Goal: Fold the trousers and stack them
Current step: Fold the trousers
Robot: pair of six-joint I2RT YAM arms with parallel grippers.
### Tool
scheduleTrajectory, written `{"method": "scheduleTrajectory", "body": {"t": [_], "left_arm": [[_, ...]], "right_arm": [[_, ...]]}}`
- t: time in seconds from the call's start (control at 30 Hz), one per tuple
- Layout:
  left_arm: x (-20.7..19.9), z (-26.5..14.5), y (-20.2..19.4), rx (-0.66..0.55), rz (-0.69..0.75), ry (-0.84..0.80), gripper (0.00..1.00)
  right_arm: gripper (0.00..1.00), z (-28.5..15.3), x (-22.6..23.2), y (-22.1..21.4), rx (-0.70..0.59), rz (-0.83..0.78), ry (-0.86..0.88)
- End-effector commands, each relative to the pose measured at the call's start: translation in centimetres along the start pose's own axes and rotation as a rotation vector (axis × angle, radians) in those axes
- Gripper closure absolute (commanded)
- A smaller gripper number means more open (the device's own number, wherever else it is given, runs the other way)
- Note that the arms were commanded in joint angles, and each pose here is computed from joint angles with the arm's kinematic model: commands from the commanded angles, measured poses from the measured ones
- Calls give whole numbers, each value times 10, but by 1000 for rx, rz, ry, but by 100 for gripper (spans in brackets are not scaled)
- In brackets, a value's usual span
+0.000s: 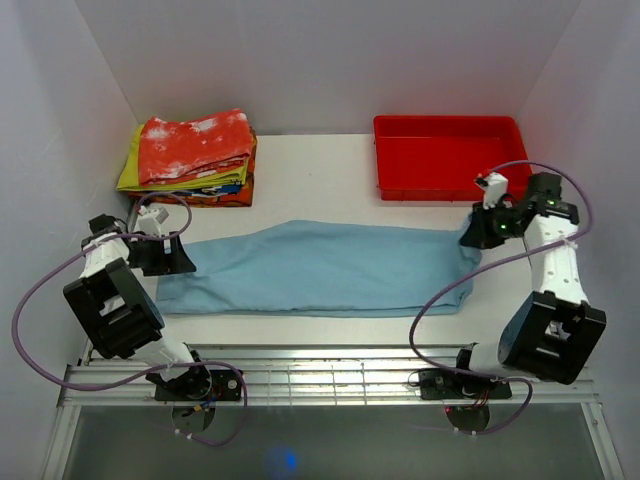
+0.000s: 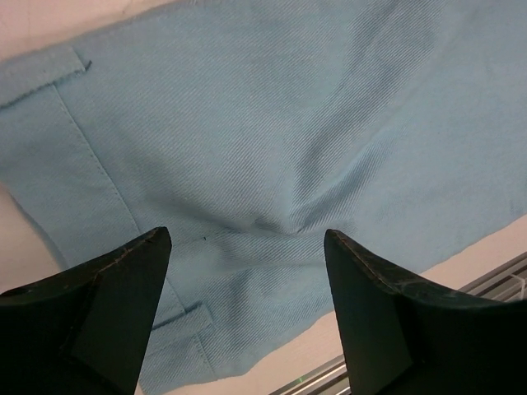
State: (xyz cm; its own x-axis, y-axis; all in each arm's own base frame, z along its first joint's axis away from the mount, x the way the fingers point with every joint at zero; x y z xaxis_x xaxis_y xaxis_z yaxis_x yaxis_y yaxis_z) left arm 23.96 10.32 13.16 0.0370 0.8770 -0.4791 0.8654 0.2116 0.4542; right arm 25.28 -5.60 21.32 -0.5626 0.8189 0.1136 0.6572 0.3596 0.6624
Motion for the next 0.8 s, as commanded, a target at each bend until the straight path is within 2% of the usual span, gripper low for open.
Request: {"method": "scheduleTrajectory", "body": {"t": [0.0,0.1,0.2,0.3,0.77], "left_arm": [[3,6,-8,28,-32,7,16],[6,10,-10,37,-39,8,17],[8,12,-12,38,-38,16,17],[7,13,-17,43,-41,13,17],[5,12,-28,54,-53,47,14]], "right_arm": [[92,27,66,41,-138,-13,192],[92,58,104,55,-140,-45,275],[92,84,133,59,-120,1,368],[92,103,146,65,-124,6,455],[92,139,230,89,-171,-57,621]]}}
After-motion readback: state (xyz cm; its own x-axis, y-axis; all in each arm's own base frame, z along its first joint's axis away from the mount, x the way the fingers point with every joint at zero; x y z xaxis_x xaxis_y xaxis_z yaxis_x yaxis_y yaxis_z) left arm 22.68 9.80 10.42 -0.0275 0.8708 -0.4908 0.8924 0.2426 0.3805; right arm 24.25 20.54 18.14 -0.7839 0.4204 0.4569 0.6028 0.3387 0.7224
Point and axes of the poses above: each gripper's point midway between its finger pads, its own z axis out along the fingers, its own x axis along the line the jaws close on, y = z × x, the point moved 8 cm from there along -z, back along the fingers, and after that the axes turned 10 degrees about -z, right-handed, at the moved point
